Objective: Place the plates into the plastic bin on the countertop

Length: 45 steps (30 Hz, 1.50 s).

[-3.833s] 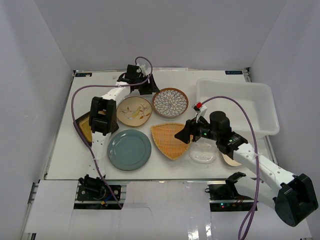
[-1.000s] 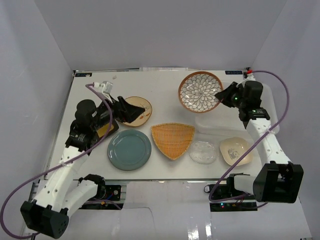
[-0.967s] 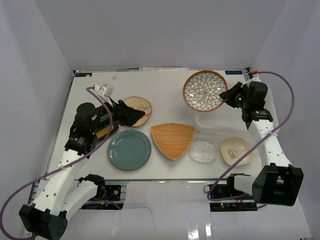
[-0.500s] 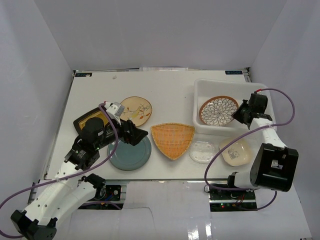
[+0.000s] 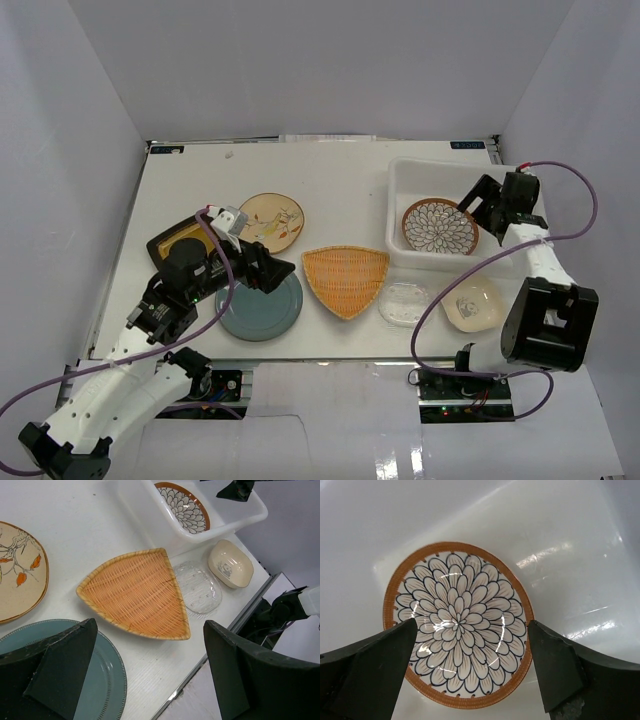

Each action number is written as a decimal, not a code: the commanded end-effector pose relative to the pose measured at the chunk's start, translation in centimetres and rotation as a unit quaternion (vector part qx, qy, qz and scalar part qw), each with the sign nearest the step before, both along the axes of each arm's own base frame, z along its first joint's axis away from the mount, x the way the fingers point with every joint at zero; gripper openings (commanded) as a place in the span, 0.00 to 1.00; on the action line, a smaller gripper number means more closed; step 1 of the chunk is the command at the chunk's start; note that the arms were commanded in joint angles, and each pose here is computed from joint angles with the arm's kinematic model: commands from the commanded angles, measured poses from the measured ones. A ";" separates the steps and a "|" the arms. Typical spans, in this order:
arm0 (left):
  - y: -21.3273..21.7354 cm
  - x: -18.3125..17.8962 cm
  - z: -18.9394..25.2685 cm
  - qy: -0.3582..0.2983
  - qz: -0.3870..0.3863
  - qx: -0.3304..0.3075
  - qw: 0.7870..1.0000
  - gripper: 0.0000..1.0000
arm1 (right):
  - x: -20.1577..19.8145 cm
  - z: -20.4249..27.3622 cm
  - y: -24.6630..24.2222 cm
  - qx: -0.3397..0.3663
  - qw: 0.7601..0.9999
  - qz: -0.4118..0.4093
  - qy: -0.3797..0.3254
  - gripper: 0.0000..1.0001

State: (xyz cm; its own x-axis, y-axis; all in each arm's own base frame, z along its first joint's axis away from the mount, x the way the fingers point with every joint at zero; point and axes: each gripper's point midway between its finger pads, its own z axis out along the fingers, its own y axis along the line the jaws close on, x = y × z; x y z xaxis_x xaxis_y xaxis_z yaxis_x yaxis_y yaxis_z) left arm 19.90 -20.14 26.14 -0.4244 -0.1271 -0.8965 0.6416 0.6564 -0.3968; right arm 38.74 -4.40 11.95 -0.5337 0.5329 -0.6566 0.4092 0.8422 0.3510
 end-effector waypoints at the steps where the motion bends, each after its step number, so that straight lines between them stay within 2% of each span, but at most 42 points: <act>1: 0.4 0.3 0.2 -0.006 0.015 0.006 1.000 0.98 | 1.6 8.5 0.6 -0.036 0.994 0.011 -0.104 0.97; 3: 0.6 0.5 0.2 -0.006 0.022 0.008 1.000 0.98 | 1.7 11.5 2.3 -0.042 0.989 0.034 -0.138 0.96; 5: 1.1 0.9 0.4 -0.009 0.042 0.011 0.999 0.98 | 1.9 13.1 7.7 -0.035 0.979 0.110 -0.167 0.84; 6: 1.4 1.2 0.8 -0.014 0.053 0.009 0.998 0.98 | 2.0 13.9 10.8 -0.030 0.972 0.149 -0.180 0.74; 7: 2.3 1.7 1.3 -0.023 0.084 0.008 0.996 0.98 | 1.3 14.2 16.4 -0.019 0.958 0.216 -0.187 0.62; 9: 3.4 2.2 2.4 -0.035 0.122 -0.004 0.992 0.98 | 0.7 12.5 23.1 -0.004 0.937 0.308 -0.163 0.31; 10: 4.9 2.6 3.6 -0.055 0.163 -0.015 0.985 0.98 | -0.7 13.4 28.3 0.010 0.915 0.366 -0.171 0.22; 11: 5.5 2.6 4.2 -0.064 0.177 -0.023 0.982 0.98 | -1.0 13.1 30.9 0.016 0.904 0.392 -0.170 0.14; 12: 6.1 2.5 4.9 -0.075 0.191 -0.032 0.978 0.98 | -1.0 10.6 33.7 0.018 0.897 0.418 -0.141 0.11; 13: 6.6 2.4 5.1 -0.082 0.201 -0.039 0.975 0.98 | -2.5 10.2 37.3 0.024 0.879 0.456 -0.138 0.12; 14: 7.6 2.1 5.8 -0.098 0.222 -0.051 0.969 0.98 | -2.1 11.3 39.3 0.028 0.871 0.467 -0.151 0.15; 15: 8.2 2.1 5.7 -0.101 0.234 -0.052 0.965 0.98 | -1.8 8.3 41.3 0.034 0.870 0.478 -0.118 0.25; 17: 8.8 2.2 4.9 -0.102 0.250 -0.049 0.961 0.98 | -1.5 8.4 44.2 0.056 0.865 0.486 -0.114 0.42; 18: 8.9 2.2 4.7 -0.100 0.251 -0.047 0.962 0.98 | -0.6 5.9 44.8 0.054 0.874 0.474 -0.095 0.55; 20: 8.6 2.1 4.2 -0.095 0.244 -0.043 0.964 0.98 | 0.6 4.3 45.2 0.064 0.892 0.440 -0.081 0.63; 21: 8.2 2.2 3.9 -0.090 0.235 -0.040 0.967 0.98 | 1.9 2.4 44.7 0.043 0.909 0.409 -0.072 0.73; 23: 7.8 2.3 3.7 -0.086 0.227 -0.038 0.969 0.98 | 2.6 0.6 44.4 0.043 0.922 0.381 -0.057 0.75; 28: 7.2 2.1 3.5 -0.083 0.211 -0.038 0.973 0.98 | 2.5 -4.5 44.5 0.050 0.929 0.366 -0.016 0.70; 32: 6.9 2.1 3.4 -0.081 0.206 -0.038 0.974 0.98 | 2.2 -6.6 45.7 0.096 0.926 0.365 0.003 0.57; 35: 6.7 2.2 3.1 -0.077 0.201 -0.033 0.976 0.98 | 2.5 -7.0 46.4 0.155 0.924 0.351 0.000 0.43; 36: 6.7 2.2 3.1 -0.076 0.201 -0.034 0.976 0.98 | 2.9 -7.5 45.9 0.164 0.928 0.336 0.003 0.33; 38: 6.6 2.2 3.1 -0.076 0.200 -0.034 0.976 0.98 | 3.4 -8.2 45.4 0.179 0.934 0.308 0.000 0.25; 39: 6.6 2.2 3.1 -0.076 0.199 -0.033 0.976 0.98 | 3.9 -8.6 45.1 0.191 0.939 0.286 0.004 0.17; 42: 6.7 2.2 3.1 -0.077 0.201 -0.034 0.976 0.98 | 4.6 -7.9 45.0 0.221 0.938 0.266 -0.015 0.08; 45: 6.8 2.1 3.2 -0.079 0.203 -0.035 0.975 0.98 | 5.8 -4.1 44.3 0.240 0.938 0.242 -0.069 0.08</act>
